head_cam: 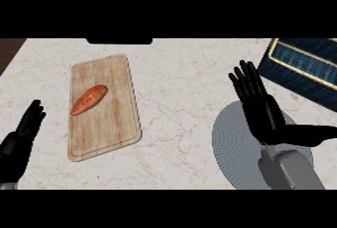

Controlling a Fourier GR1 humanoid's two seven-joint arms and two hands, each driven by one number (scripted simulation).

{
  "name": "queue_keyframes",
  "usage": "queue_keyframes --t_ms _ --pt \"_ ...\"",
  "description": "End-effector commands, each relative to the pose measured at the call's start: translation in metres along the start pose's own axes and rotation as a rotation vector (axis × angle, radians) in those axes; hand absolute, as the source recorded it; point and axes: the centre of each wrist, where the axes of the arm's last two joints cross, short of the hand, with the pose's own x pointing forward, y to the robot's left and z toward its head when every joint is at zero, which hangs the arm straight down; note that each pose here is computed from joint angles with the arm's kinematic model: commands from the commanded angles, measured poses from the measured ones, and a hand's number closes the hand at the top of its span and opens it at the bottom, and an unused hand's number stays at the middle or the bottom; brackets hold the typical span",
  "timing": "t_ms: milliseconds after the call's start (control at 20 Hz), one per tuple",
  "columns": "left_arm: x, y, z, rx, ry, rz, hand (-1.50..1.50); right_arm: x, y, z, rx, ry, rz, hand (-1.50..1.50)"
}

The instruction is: Pick the lemon from the placemat and place it in the basket

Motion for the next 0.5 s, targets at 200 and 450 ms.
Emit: queue_keyframes --t_ms 200,450 --pt "0.025 0.007 -0.030 0.017 0.052 0.073 0.00 0.078 -0.131 0.000 -0.117 -0.422 0.002 1.50" --pt "0.026 -0.025 -0.032 -0.076 0.106 0.141 0.00 0.084 -0.112 -0.004 0.225 -0.473 0.567 -1.50"
